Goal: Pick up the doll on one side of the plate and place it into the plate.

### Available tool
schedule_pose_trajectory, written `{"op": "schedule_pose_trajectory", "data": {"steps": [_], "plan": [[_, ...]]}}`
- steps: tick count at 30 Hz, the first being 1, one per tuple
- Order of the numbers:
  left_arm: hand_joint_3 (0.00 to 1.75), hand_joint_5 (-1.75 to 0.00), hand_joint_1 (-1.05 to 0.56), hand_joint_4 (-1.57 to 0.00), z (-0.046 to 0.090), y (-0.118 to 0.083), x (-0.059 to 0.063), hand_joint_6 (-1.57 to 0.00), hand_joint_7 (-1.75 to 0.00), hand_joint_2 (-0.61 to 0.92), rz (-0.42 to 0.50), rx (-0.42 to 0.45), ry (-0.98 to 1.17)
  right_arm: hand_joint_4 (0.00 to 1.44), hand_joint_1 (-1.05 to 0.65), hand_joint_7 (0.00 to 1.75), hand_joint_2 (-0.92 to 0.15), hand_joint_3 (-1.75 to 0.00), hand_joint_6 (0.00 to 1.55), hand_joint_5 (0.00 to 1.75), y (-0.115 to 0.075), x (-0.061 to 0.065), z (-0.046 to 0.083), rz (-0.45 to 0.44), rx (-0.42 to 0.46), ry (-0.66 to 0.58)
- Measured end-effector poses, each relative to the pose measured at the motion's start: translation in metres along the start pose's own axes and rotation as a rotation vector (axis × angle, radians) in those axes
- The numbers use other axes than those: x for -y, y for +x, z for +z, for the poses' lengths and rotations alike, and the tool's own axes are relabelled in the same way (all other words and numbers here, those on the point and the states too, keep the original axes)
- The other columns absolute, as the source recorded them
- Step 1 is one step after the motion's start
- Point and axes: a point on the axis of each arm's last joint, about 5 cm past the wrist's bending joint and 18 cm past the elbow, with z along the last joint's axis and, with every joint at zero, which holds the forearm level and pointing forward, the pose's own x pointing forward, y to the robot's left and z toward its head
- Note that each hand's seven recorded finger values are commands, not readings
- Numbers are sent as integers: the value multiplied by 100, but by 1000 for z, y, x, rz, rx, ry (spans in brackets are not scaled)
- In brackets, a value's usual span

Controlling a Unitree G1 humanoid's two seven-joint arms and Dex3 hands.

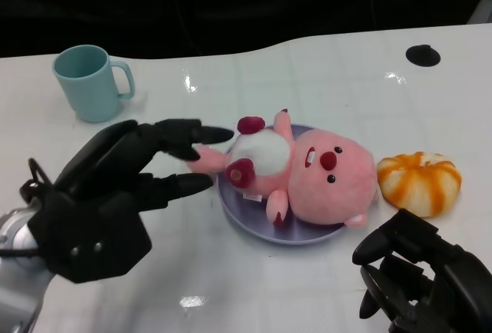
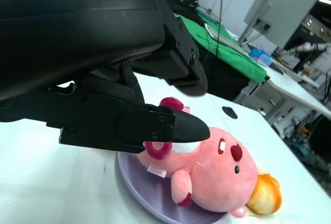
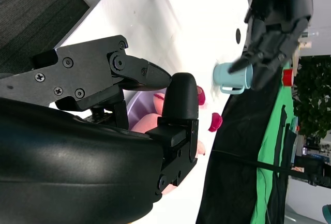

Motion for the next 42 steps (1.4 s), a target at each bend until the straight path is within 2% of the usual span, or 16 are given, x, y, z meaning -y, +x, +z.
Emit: {"op": "schedule_pose_trajectory", "data": {"steps": [3, 5, 7, 10, 15, 23, 30, 35, 42], "plan": [[86, -122, -14, -65, -3, -11, -2, -79, -67, 55, 30, -1, -93, 54, -32, 162, -92, -56, 44, 171, 0, 0, 0, -1, 1, 0], [99, -127, -14, -67, -5, -16, -3, -75, -85, 49, 34, -6, -163, 54, -32, 163, -92, -55, 44, 171, 0, -1, 0, -4, -2, 4], [103, -130, -12, -72, -7, -21, -2, -76, -97, 48, 31, -24, -224, 54, -33, 162, -92, -55, 44, 170, 1, -1, 0, -5, -2, 3], [111, -134, -8, -77, -9, -30, 0, -77, -109, 47, 23, -60, -322, 54, -33, 161, -92, -55, 45, 169, 1, -1, 0, -7, -2, 0], [111, -144, -8, -78, -10, -45, 8, -76, -118, 54, 32, -138, -472, 55, -32, 160, -92, -55, 45, 170, 1, -1, 0, -8, -2, -3], [97, -169, -12, -66, 1, -62, 21, -68, -133, 62, 41, -268, -608, 54, -32, 161, -92, -55, 44, 170, 0, -1, 0, -17, 6, 8], [97, -170, -11, -67, 9, -67, 24, -68, -135, 63, 72, -334, -650, 53, -32, 162, -92, -57, 42, 171, -2, 1, -1, -30, 2, 25], [101, -172, -9, -66, 7, -70, 29, -67, -138, 64, 75, -394, -758, 52, -31, 162, -92, -57, 41, 172, -3, 2, -2, -33, 9, 26], [107, -175, -11, -61, -1, -73, 33, -62, -145, 58, 53, -405, -783, 52, -32, 161, -92, -57, 41, 173, -6, 2, -4, -56, 42, 22]]}}
